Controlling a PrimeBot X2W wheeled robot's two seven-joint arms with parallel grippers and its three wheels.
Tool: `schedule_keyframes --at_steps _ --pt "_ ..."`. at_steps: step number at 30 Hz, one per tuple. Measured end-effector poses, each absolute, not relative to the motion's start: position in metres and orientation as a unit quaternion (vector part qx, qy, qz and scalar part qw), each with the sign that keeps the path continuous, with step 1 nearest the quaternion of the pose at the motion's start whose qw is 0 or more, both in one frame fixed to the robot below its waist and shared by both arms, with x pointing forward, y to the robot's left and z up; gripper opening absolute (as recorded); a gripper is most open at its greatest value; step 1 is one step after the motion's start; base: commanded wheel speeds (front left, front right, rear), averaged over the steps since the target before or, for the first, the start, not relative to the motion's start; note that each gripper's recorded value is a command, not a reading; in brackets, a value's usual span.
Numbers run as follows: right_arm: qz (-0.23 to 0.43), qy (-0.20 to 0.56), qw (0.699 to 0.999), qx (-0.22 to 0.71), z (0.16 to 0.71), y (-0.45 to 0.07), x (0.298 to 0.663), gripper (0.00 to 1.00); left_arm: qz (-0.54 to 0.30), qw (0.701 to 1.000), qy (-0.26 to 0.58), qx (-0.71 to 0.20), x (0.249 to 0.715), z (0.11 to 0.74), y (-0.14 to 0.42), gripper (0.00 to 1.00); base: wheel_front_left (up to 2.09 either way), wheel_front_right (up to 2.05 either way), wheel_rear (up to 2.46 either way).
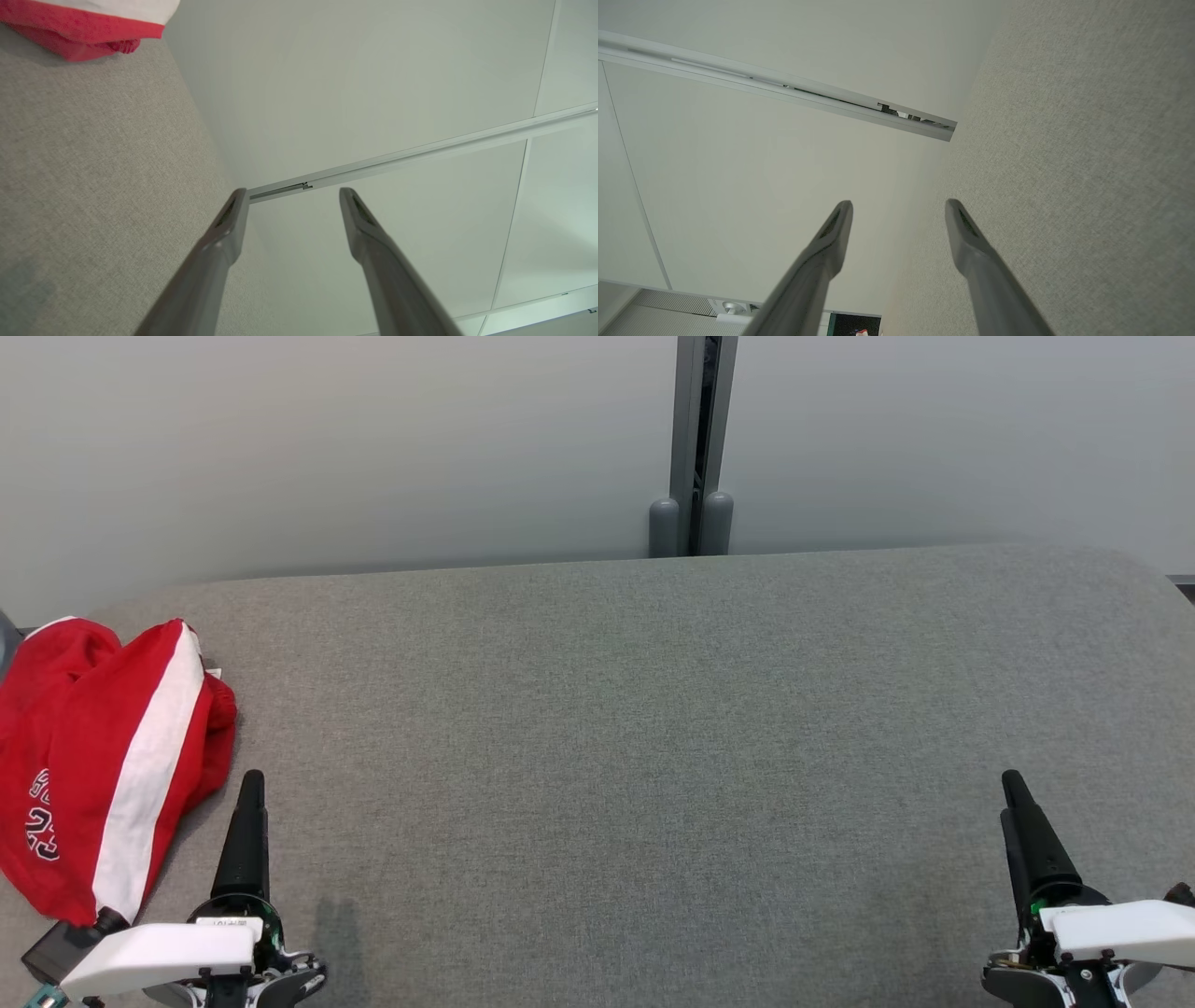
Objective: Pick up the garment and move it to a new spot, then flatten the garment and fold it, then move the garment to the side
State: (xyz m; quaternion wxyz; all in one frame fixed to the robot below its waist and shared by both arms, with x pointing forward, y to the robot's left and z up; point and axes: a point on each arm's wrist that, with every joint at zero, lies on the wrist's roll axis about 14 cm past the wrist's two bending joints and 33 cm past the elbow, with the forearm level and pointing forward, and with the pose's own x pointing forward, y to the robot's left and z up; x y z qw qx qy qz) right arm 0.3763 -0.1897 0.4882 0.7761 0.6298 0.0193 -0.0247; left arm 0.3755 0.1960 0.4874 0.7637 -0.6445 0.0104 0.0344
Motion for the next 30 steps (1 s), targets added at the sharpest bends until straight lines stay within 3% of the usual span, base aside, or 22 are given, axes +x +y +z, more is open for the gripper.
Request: schedule_keyframes --at_steps 21,30 --pt "0.001 0.001 0.885 0.466 0.505 -0.18 0.378 1.0 0.024 0.904 0.007 -0.426 0.374 0.499 0.191 1.0 0.0 0.0 0.0" --pt "0.012 -0.005 0.913 0.409 0.508 -0.174 0.378 1.0 0.027 0.935 0.009 -0.352 0.371 0.496 0.192 1.0 0.0 0.0 0.0"
